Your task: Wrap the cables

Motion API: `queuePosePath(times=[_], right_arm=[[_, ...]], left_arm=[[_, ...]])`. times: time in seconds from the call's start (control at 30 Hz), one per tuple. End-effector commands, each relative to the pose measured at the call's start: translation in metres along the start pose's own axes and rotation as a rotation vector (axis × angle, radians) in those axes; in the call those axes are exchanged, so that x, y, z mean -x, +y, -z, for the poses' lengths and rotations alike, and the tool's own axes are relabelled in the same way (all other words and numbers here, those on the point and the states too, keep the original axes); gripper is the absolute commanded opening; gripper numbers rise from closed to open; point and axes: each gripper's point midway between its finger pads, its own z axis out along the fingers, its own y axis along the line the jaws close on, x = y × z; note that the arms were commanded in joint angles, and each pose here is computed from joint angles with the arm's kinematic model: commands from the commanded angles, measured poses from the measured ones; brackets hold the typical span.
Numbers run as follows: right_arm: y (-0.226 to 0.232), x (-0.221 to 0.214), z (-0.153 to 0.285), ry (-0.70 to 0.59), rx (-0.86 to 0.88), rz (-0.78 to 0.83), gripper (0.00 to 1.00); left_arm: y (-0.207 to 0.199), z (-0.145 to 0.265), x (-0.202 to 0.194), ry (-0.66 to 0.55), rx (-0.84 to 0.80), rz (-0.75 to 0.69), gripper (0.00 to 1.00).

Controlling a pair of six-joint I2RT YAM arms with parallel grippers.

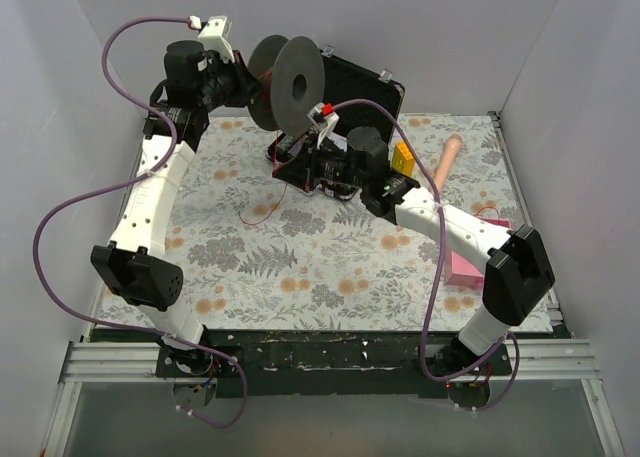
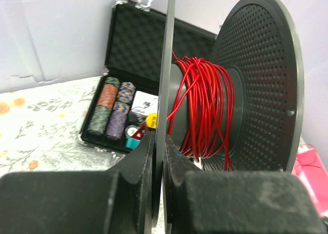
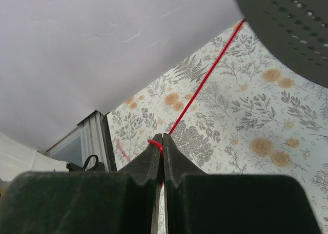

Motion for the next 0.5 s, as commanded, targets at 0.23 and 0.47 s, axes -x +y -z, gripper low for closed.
queuePosePath(times=[0.23, 0.47], right_arm=[[-0.012, -0.006, 0.009, -0.085, 0.037, 0.161, 0.34], [-0.025, -0.001, 0.029, -0.156, 0.059, 0.208, 0.48]], left_arm=[[-0.097, 0.115, 0.115, -0.28, -0.312, -0.055, 0.0], [-0.131, 0.151, 0.126, -0.281, -0.452, -0.094, 0.0]])
